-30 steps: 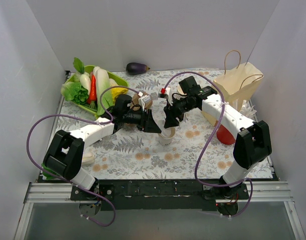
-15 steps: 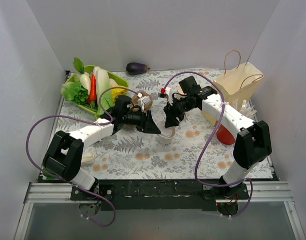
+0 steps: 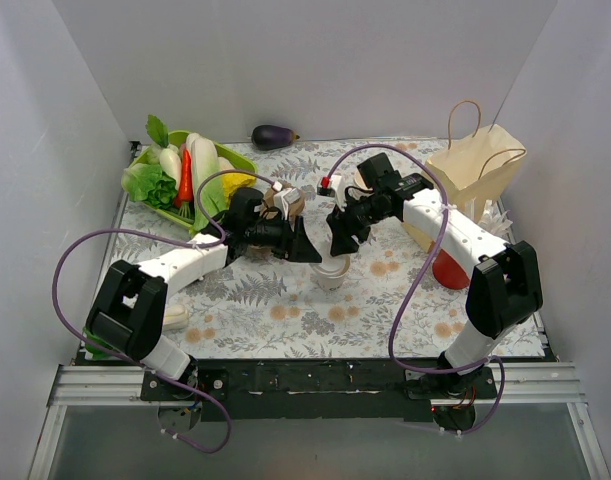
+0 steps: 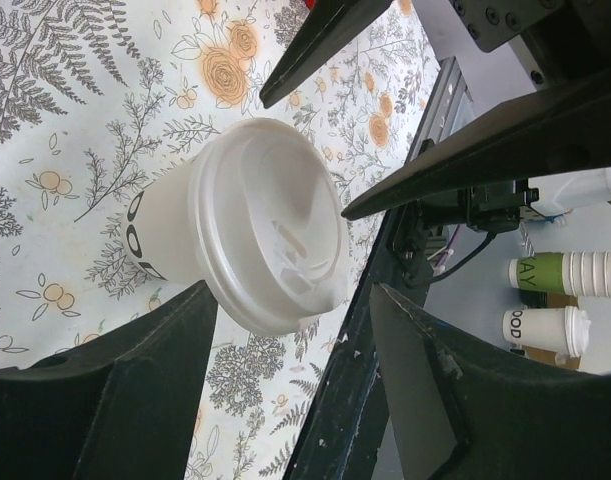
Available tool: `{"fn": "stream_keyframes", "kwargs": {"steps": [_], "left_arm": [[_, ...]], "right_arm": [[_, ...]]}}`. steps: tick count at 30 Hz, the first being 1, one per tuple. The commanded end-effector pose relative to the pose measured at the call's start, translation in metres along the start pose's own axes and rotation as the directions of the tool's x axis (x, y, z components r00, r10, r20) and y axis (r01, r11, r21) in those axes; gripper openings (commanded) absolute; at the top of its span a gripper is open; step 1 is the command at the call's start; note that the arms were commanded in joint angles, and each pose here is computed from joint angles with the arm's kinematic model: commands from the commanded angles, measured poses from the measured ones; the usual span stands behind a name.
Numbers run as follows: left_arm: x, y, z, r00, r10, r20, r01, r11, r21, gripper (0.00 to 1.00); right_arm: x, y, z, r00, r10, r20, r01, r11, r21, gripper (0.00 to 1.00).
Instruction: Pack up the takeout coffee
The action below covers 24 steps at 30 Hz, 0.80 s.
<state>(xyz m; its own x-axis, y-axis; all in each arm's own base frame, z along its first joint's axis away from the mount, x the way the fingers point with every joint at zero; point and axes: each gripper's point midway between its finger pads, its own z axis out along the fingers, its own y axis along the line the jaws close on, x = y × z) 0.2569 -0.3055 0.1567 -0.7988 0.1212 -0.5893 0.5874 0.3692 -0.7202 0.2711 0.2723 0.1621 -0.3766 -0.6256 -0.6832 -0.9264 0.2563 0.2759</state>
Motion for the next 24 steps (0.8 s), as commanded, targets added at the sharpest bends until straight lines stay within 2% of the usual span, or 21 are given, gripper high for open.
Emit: {"fn": "stream_keyframes", "kwargs": {"steps": [1, 8, 24], "left_arm": [[-0.013, -0.003, 0.002, 0.999, 0.03, 0.015, -0.03, 1.0, -0.004, 0.63], [-0.013, 0.002, 0.008, 0.999, 0.032, 0.012, -0.032, 0.999, -0.035, 0.64], [-0.014, -0.001, 0.02, 0.999, 0.041, -0.002, -0.041, 0.999, -0.029, 0.66]], "right_arm": [[-0.007, -0.001, -0.01, 0.999, 0.03, 0.039, -0.031, 0.999, 0.033, 0.64], [0.0, -0.006, -0.013, 0.994, 0.102, 0.044, -0.103, 0.994, 0.033, 0.65], [0.014, -0.007, -0.011, 0.988, 0.15, 0.028, -0.151, 0.988, 0.024, 0.66]]}}
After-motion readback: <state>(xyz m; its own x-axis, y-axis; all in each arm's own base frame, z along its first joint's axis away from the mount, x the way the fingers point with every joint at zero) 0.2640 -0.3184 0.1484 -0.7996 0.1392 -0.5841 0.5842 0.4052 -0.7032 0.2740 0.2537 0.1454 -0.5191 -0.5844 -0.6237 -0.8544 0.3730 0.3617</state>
